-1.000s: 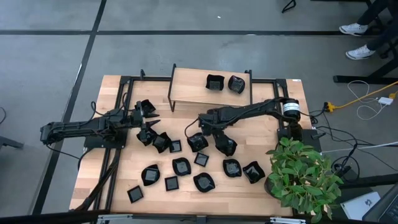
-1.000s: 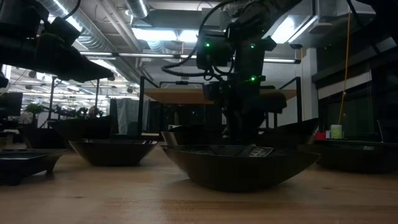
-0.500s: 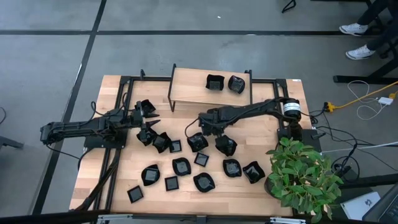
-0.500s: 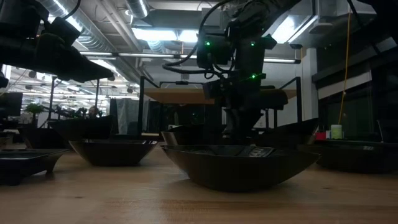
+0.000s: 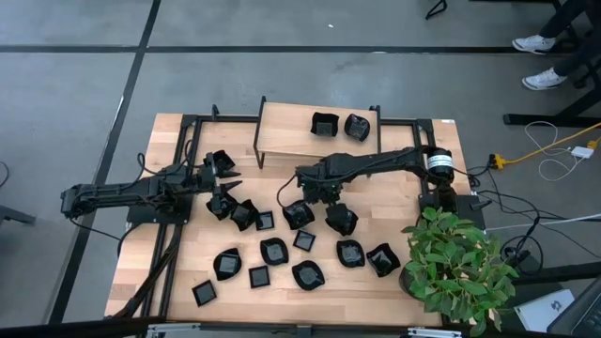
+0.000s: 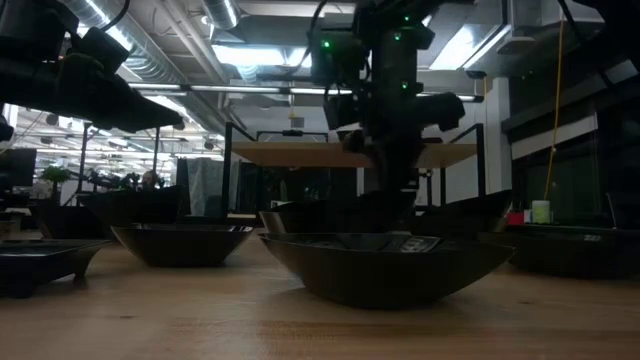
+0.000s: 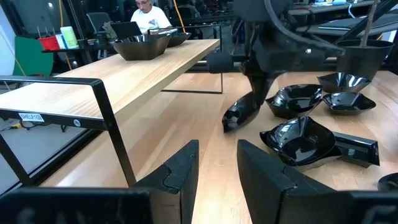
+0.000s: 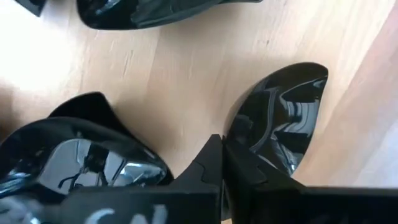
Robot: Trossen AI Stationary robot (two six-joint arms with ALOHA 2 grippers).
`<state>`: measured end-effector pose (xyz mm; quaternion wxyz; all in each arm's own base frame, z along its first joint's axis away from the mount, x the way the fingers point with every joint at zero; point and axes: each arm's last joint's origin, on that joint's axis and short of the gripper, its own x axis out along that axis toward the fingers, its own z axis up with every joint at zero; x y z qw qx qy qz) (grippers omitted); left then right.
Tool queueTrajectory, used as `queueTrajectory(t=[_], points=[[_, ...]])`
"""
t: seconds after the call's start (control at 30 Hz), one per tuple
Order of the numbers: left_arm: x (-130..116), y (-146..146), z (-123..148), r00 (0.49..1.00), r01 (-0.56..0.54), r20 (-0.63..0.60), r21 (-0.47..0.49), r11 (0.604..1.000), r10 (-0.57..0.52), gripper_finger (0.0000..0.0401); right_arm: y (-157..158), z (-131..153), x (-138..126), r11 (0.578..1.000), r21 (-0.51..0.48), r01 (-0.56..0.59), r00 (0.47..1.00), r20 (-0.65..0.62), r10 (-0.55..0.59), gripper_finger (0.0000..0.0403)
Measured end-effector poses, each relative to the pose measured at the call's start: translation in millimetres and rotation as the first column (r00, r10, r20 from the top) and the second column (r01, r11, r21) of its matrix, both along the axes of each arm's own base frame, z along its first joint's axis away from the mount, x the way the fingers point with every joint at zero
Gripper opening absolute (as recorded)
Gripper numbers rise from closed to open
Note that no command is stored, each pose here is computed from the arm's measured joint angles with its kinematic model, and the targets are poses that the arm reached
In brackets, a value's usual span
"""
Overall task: Pick & Place Mini shaped plates
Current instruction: Stack the leaf-shaped plate on top of the leaf-shaped plate on the shelf
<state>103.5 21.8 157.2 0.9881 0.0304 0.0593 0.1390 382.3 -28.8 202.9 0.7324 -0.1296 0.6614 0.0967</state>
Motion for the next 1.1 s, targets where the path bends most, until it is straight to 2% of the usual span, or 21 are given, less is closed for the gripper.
queueTrajectory(t=[0.23, 0.33, 0.47, 0.7, 0.9, 1.1], points=[[0, 0, 0, 1.0, 0.0, 0.0, 0.0, 1.0, 0.0, 0.0104, 0, 14, 0, 1.0, 0.007, -0.004, 1.0, -0.028, 0.004, 0.0003], [0, 0, 0, 1.0, 0.001, 0.0, 0.0, 1.0, -0.001, 0.0104, 1, 21, -1, 0.998, 0.063, -0.018, 1.0, -0.019, 0.02, 0.0003], [0, 0, 0, 1.0, 0.0, 0.0, 0.0, 1.0, 0.0, 0.0104, 0, 35, -5, 0.992, 0.117, -0.035, 0.999, 0.023, 0.033, 0.0003], [0, 0, 0, 1.0, 0.0, 0.0, 0.0, 1.0, 0.0, 0.0104, -9, 61, -17, 0.993, 0.118, -0.017, 0.996, 0.085, 0.007, 0.0003], [0, 0, 0, 1.0, 0.0, 0.0, 0.0, 1.0, 0.0, 0.0104, -15, 86, -32, 0.985, 0.173, -0.018, 0.987, 0.161, -0.01, 0.0003], [0, 0, 0, 1.0, 0.0, 0.0, 0.0, 1.0, 0.0, 0.0104, -22, 109, -46, 0.986, 0.167, -0.006, 0.972, 0.231, -0.033, 0.0003]])
